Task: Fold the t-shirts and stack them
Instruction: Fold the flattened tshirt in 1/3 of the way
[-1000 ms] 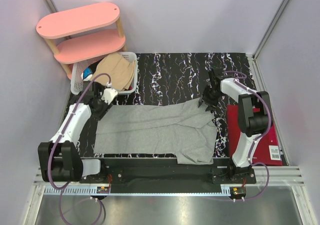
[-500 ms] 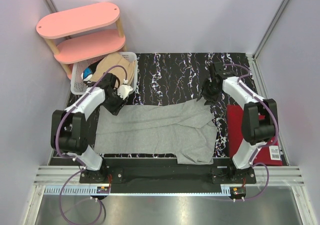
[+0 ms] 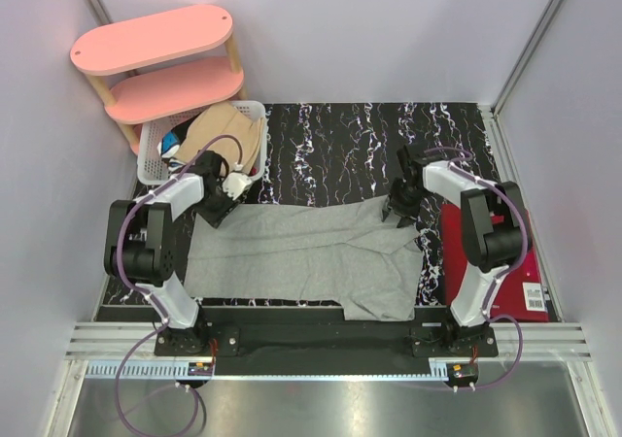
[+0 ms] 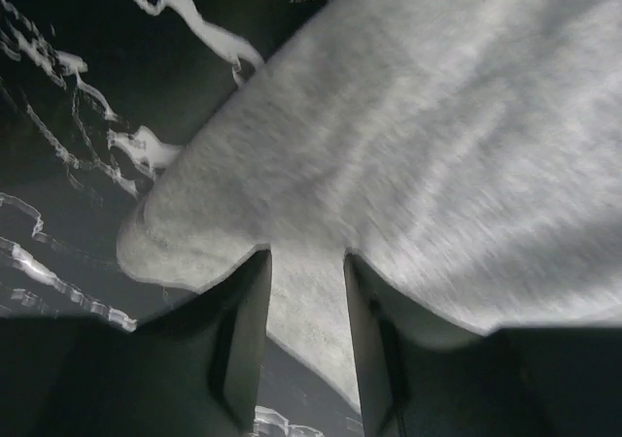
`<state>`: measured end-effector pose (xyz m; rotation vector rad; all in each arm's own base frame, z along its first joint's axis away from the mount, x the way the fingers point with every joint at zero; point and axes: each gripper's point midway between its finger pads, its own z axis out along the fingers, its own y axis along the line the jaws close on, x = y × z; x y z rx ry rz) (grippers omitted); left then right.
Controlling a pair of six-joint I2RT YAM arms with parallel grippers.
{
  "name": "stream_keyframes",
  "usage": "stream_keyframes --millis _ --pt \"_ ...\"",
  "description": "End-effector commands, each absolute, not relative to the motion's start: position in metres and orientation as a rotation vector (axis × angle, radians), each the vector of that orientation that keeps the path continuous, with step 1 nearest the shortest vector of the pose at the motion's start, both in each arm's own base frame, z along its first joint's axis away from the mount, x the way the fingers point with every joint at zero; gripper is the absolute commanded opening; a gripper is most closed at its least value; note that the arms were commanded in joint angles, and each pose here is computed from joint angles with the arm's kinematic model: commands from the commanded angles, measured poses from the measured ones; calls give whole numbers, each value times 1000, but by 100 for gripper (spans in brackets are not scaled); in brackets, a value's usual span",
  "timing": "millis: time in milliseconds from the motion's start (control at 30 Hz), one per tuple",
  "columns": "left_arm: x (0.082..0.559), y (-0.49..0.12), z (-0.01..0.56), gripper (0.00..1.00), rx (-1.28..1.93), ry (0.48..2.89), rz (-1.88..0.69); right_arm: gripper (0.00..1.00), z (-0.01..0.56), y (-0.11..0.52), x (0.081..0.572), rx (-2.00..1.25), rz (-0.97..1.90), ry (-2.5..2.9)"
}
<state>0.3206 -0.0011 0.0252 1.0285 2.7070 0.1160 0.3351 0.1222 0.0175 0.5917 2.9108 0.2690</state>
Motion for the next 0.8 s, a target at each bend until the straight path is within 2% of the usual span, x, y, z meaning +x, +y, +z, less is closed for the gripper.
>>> stream_keyframes --millis 0,167,300,767 --pt "319 16 22 40 1032 2685 193 53 35 106 314 569 179 2867" --pt "312 17 17 40 1024 2687 191 58 61 103 314 555 186 2815" --pt "307 17 15 40 1020 2696 187 63 61 89 310 565 91 2793" --pt "276 36 15 40 1005 2700 246 63 47 75 275 580 15 2836"
